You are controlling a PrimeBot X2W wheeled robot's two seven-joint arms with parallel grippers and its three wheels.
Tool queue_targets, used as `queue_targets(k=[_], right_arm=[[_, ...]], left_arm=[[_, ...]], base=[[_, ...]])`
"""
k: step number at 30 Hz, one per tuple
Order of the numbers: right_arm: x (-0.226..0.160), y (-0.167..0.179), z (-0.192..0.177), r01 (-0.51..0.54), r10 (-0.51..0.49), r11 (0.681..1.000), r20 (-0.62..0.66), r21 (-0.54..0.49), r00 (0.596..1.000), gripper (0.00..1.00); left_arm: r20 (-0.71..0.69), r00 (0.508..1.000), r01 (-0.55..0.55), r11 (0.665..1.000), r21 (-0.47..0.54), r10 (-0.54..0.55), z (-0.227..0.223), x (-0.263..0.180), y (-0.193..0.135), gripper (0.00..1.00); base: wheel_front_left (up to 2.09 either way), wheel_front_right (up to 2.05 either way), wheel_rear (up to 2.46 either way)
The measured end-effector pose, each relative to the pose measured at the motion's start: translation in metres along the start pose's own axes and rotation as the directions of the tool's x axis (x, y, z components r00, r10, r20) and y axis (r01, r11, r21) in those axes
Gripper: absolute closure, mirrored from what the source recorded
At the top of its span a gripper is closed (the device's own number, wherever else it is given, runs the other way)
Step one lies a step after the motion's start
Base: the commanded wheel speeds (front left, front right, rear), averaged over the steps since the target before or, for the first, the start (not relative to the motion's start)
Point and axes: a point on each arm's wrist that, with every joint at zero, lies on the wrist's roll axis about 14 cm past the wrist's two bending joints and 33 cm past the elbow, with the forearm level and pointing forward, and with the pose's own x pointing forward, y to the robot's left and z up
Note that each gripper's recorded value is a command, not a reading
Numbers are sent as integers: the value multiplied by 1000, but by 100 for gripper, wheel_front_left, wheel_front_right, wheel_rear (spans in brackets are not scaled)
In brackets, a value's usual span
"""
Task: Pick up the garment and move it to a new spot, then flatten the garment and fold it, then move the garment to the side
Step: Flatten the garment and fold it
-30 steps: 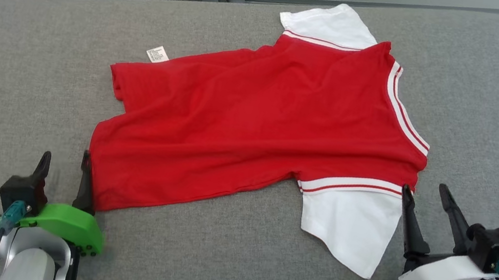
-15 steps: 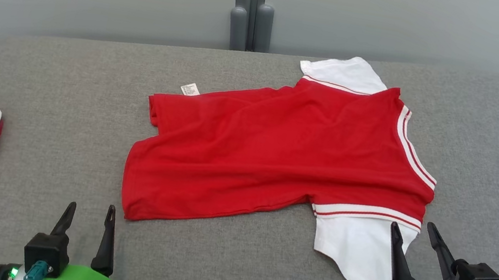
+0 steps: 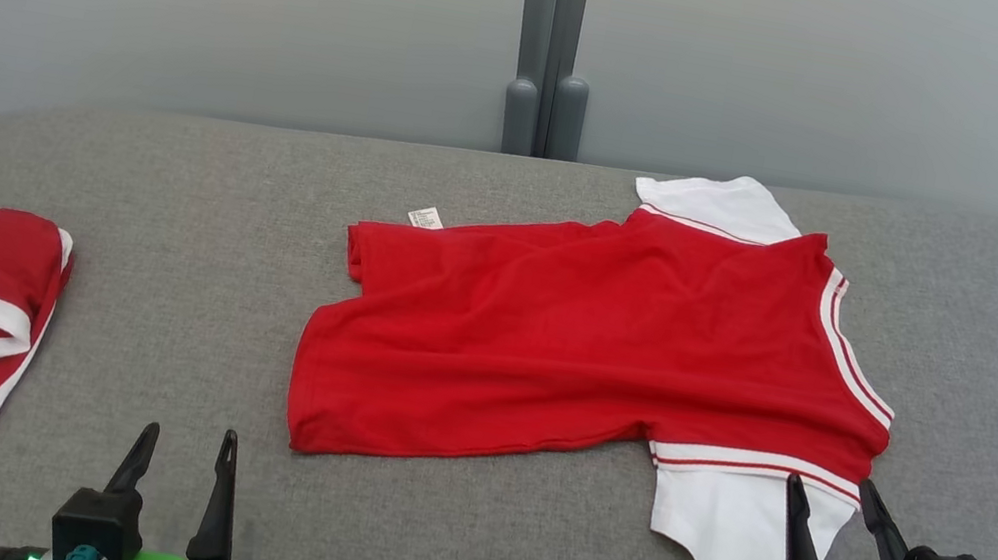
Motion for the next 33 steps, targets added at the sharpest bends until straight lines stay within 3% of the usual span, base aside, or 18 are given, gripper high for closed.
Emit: queue_targets(k=[9, 15, 23, 33], right_arm=[[-2, -2, -8, 11, -11, 1000, -24, 5, 1000, 0], [-5, -10, -34, 30, -29, 1000, -107, 1, 994, 0], [-15, -22, -83, 72, -66, 997, -266, 10, 962, 0], [-19, -13, -118, 70, -48, 997, -379, 43, 924, 0]], left_arm=[[-3, 1000, 1, 1000, -9, -1, -1, -3, -1, 0], [-42, 999, 22, 999, -40, -23, -13, 5, -10, 0], [-82, 995, 54, 997, -49, -58, -24, 23, -23, 0], [-107, 991, 70, 996, -55, -76, -32, 38, -29, 0]], base=[[0, 0, 0], [0, 0, 0], [0, 0, 0], [0, 0, 0]])
